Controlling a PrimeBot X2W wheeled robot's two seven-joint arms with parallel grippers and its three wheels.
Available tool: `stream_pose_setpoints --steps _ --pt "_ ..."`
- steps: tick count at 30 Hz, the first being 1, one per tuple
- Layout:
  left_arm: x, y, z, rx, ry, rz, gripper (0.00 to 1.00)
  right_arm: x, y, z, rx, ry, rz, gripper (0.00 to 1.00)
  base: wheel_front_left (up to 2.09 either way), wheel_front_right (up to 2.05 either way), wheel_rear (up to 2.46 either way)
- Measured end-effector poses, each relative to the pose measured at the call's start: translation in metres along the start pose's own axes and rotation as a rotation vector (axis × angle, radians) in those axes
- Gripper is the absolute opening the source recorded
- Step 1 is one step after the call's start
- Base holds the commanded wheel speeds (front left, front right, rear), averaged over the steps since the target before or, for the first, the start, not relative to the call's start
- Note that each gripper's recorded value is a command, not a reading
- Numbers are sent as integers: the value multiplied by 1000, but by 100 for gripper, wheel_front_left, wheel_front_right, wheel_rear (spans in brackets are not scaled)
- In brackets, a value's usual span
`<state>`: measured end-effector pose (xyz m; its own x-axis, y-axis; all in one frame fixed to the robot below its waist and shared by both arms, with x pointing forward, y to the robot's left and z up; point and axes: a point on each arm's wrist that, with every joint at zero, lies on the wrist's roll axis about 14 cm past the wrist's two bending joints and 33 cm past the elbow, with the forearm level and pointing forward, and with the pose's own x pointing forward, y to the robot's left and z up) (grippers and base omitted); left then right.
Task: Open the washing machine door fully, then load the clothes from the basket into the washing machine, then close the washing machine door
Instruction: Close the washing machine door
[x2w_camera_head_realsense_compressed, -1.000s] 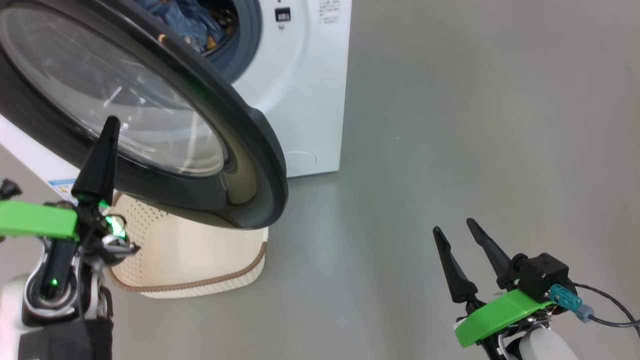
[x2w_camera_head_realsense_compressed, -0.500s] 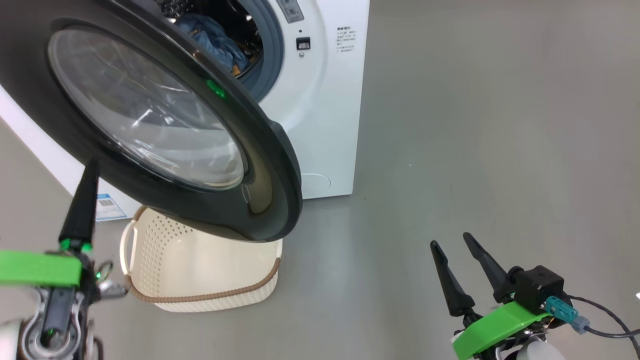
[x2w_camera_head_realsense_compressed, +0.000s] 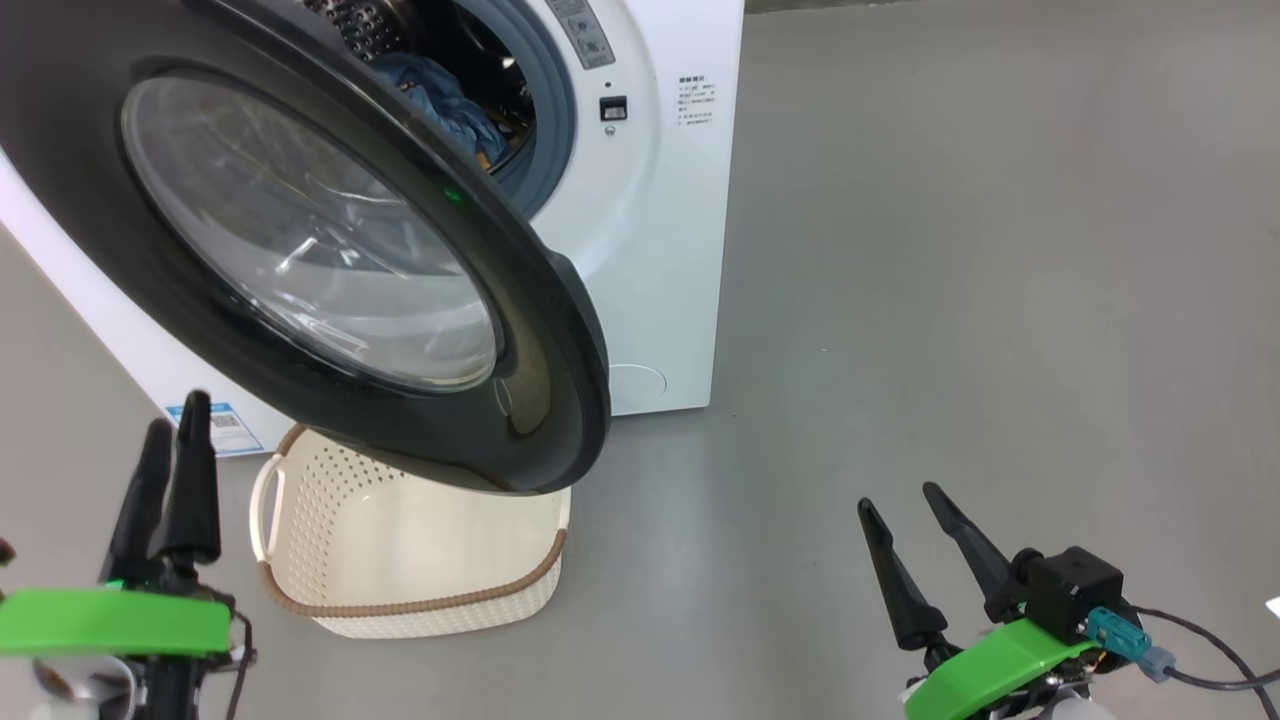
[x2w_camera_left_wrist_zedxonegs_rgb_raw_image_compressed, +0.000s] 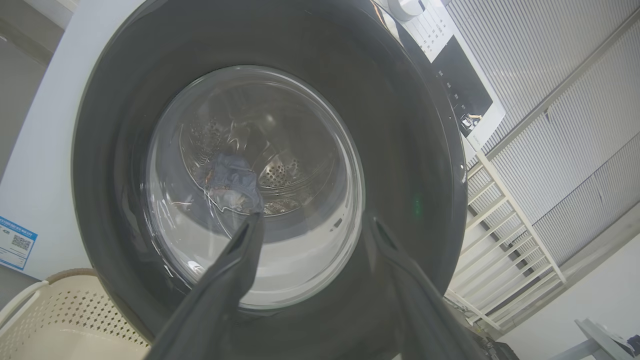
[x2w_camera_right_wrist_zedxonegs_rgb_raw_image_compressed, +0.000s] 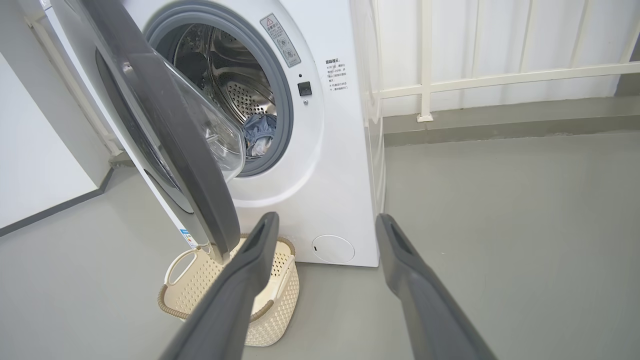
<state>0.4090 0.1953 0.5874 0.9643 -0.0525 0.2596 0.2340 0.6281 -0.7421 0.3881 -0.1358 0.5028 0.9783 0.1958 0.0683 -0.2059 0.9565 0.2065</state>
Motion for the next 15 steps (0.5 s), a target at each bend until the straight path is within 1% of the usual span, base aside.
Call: stream_pose_setpoints --steps 5,12,15 --pt "-8 8 1 161 -13 -1 100 -4 0 -1 0 4 -2 100 0 0 0" --pt "-20 16 -10 364 39 -11 100 -5 0 0 -4 1 1 100 0 0 0" --pt "-24 20 -11 493 56 -13 100 -7 0 -3 -2 9 -1 100 0 0 0"
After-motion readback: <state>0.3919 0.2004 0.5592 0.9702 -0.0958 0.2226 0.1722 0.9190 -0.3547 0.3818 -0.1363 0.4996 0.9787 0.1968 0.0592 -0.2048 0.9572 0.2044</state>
